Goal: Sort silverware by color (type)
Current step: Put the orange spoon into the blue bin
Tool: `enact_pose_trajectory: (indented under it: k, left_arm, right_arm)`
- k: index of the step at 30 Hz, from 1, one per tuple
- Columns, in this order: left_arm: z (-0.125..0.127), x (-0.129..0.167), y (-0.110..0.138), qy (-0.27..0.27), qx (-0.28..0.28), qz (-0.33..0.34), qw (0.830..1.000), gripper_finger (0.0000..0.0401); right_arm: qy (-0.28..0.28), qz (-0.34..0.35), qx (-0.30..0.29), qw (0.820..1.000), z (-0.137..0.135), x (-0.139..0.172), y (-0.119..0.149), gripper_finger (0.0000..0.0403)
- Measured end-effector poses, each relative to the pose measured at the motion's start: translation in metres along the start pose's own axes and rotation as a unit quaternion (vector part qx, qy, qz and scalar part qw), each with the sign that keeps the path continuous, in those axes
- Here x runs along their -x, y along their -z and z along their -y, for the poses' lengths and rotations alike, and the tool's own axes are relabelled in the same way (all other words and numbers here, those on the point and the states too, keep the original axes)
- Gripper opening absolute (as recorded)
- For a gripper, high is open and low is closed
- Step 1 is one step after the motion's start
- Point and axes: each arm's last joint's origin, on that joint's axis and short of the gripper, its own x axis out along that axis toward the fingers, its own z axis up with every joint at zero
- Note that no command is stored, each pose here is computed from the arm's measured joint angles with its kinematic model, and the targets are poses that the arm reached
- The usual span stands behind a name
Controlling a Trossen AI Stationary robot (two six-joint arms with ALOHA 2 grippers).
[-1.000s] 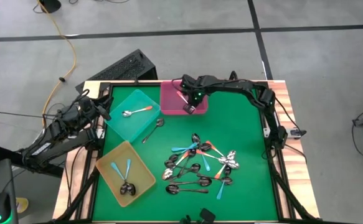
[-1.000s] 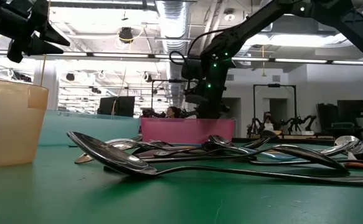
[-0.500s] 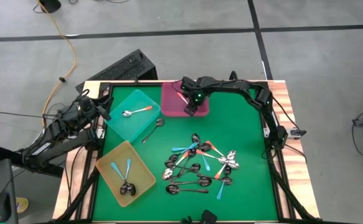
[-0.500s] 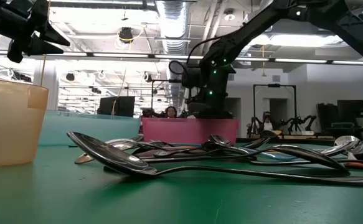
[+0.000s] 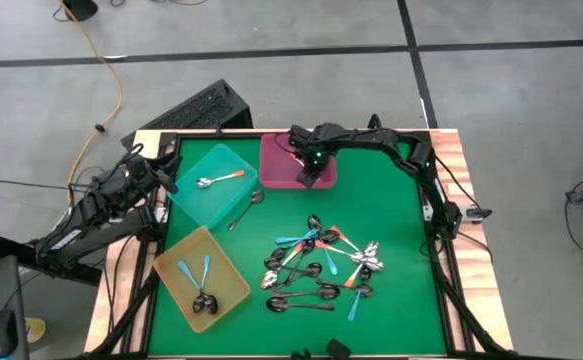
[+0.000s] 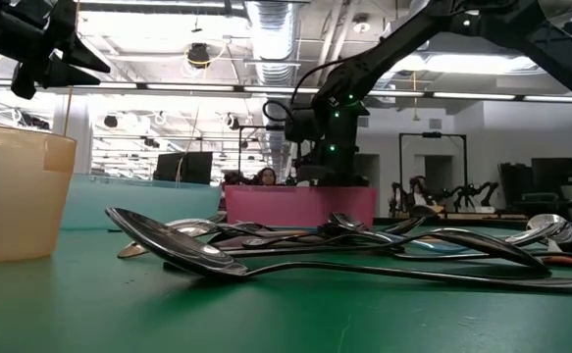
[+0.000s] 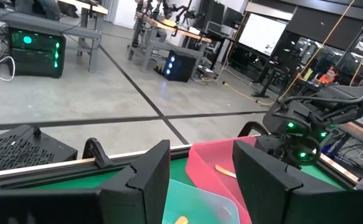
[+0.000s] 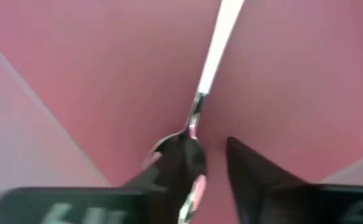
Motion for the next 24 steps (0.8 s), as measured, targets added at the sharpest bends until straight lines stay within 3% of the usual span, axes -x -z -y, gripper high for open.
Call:
enact_pose_trajectory:
  k: [3,5,13,24]
  left_arm:
    - [0.0,0.0,0.0,0.0,0.0,0.0,1.0,0.0158]
    - [0.0,0.0,0.0,0.0,0.0,0.0,1.0,0.0158]
    - [0.0,0.0,0.0,0.0,0.0,0.0,1.0,0.0158]
    - [0.0,0.0,0.0,0.0,0.0,0.0,1.0,0.0158]
  right_arm:
    - [0.002,0.001,-0.001,1.0,0.001,0.0,0.0,0.0028]
    - [0.002,0.003,-0.001,1.0,0.001,-0.001,-0.001,0.0011]
    - [-0.01,0.02,0.001,1.0,-0.001,0.019,-0.016,0.0004]
    - [-0.018,0.113,0.01,0.993,-0.004,0.086,-0.046,0.0004]
